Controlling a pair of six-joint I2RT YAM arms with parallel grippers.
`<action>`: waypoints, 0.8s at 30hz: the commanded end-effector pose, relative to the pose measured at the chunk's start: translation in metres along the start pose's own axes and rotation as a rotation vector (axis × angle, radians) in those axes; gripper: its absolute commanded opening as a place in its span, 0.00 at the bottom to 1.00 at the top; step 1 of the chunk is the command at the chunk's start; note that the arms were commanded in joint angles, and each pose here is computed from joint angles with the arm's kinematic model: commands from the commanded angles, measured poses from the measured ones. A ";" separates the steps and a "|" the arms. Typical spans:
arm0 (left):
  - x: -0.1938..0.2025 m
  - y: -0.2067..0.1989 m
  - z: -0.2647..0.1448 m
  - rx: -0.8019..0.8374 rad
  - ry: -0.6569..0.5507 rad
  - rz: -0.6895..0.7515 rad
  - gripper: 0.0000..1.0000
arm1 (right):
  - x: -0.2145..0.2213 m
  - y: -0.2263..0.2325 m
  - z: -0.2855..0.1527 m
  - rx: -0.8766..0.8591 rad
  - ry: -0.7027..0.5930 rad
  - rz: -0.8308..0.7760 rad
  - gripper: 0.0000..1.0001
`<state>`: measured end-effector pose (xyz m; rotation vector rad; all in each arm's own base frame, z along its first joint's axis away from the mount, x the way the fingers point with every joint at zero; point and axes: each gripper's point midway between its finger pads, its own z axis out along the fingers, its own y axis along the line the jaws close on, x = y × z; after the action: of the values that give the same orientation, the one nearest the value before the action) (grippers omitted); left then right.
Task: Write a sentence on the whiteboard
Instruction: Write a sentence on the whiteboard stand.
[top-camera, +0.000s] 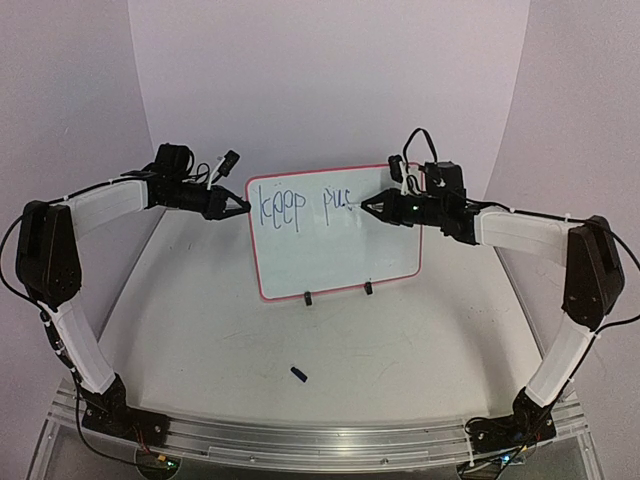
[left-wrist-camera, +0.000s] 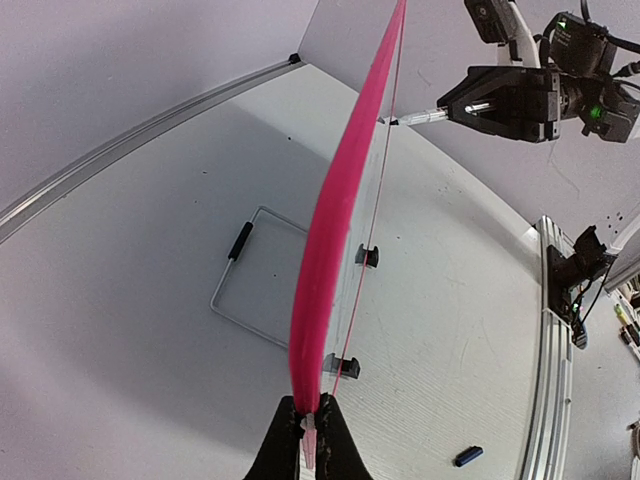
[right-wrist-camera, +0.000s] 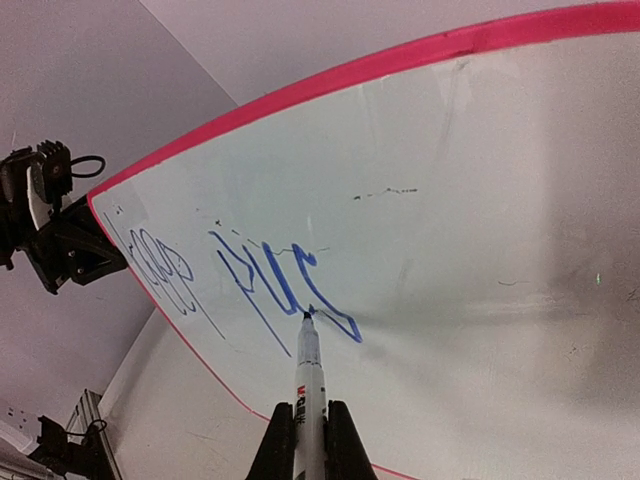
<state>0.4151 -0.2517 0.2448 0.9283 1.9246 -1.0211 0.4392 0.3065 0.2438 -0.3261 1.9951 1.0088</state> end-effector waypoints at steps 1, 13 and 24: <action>0.000 -0.015 0.001 0.019 0.029 -0.001 0.00 | -0.030 0.038 -0.019 -0.103 -0.070 -0.039 0.00; 0.000 -0.015 0.000 0.015 0.031 -0.001 0.00 | -0.065 0.030 -0.039 0.038 -0.196 -0.087 0.00; 0.001 -0.014 0.001 0.016 0.033 -0.003 0.00 | -0.068 0.014 -0.021 0.073 -0.192 -0.076 0.00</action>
<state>0.4149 -0.2520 0.2447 0.9305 1.9239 -1.0205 0.4493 0.2887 0.2935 -0.2552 1.8797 0.9025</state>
